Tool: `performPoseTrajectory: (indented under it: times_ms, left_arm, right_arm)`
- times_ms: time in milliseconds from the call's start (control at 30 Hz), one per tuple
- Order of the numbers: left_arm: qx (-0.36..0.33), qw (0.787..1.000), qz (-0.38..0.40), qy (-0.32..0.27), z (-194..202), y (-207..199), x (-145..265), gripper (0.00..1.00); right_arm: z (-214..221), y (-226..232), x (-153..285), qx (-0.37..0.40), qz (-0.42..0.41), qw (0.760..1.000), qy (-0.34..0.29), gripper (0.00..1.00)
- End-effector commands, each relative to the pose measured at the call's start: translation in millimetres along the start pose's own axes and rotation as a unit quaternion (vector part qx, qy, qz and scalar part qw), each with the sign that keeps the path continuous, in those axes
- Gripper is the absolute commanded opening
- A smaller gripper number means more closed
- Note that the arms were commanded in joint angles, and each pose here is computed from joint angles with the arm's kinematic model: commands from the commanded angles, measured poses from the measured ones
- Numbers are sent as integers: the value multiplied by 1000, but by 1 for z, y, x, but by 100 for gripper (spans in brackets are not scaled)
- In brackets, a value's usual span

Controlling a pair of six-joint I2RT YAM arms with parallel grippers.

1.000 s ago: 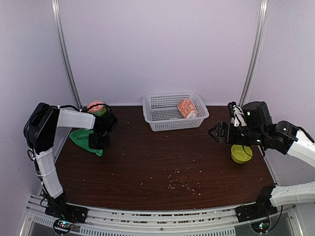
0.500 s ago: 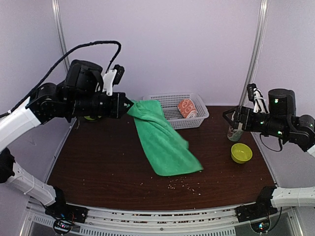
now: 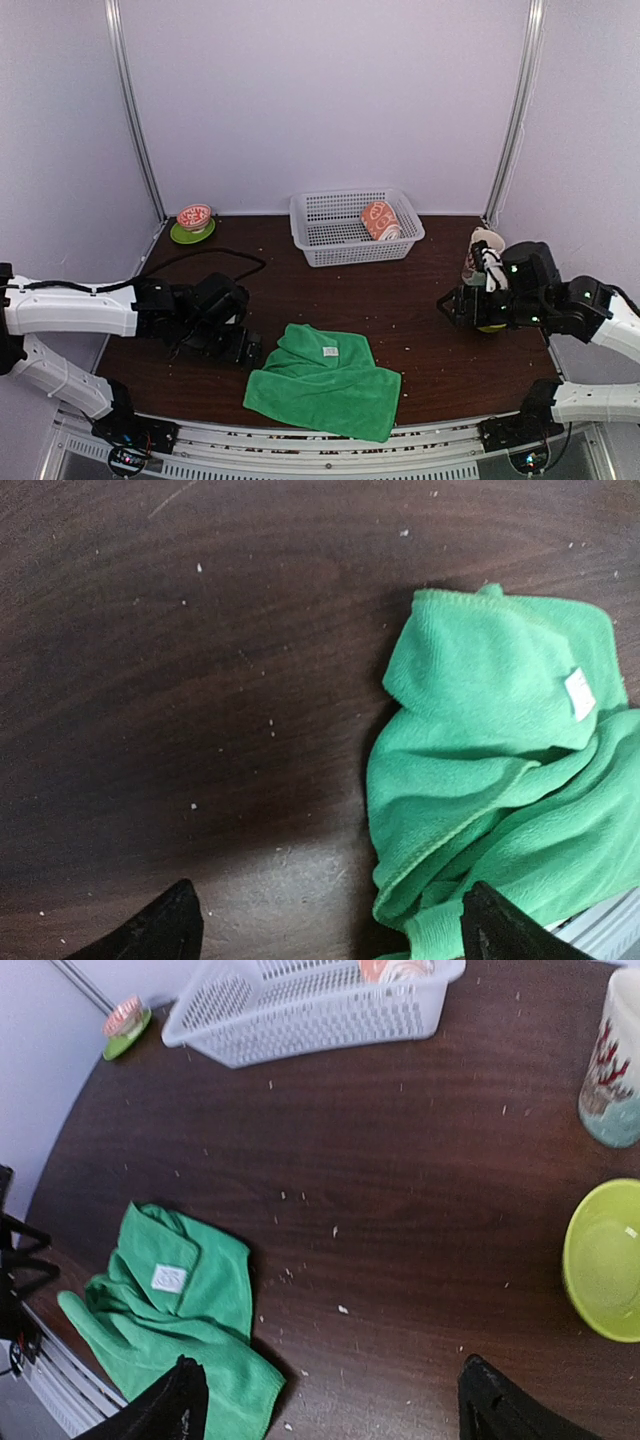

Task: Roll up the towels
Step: Place the towel at the center of the board.

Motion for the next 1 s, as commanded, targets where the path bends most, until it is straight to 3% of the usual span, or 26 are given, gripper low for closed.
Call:
performPoseTrajectory:
  times_ms: [0, 267, 433, 700, 967]
  left_arm:
    - [37, 996, 25, -72, -25, -6, 25, 93]
    - [77, 989, 26, -127, -27, 18, 44, 86]
    - [93, 990, 46, -98, -7, 30, 37, 82]
    - [108, 990, 60, -62, 24, 39, 24, 80]
    - [98, 991, 56, -66, 25, 32, 24, 79]
  right_arm:
    - [28, 25, -26, -5, -51, 998, 29, 84]
    - [84, 89, -51, 47, -95, 989, 106, 77]
    - [137, 122, -49, 60, -136, 977, 155, 72]
    - [162, 149, -45, 78, -138, 970, 186, 65]
    - [172, 177, -25, 229, -77, 954, 178, 59]
Point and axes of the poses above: each gripper's point midway between its finger pads, its own x axis back along the fingers, its own y axis along the line the jaws close on, z = x × y, the point moved 5 cm from there along x, back along the fingers, and after that the axes turned 15 degrees about x, right-handed, at the moved point
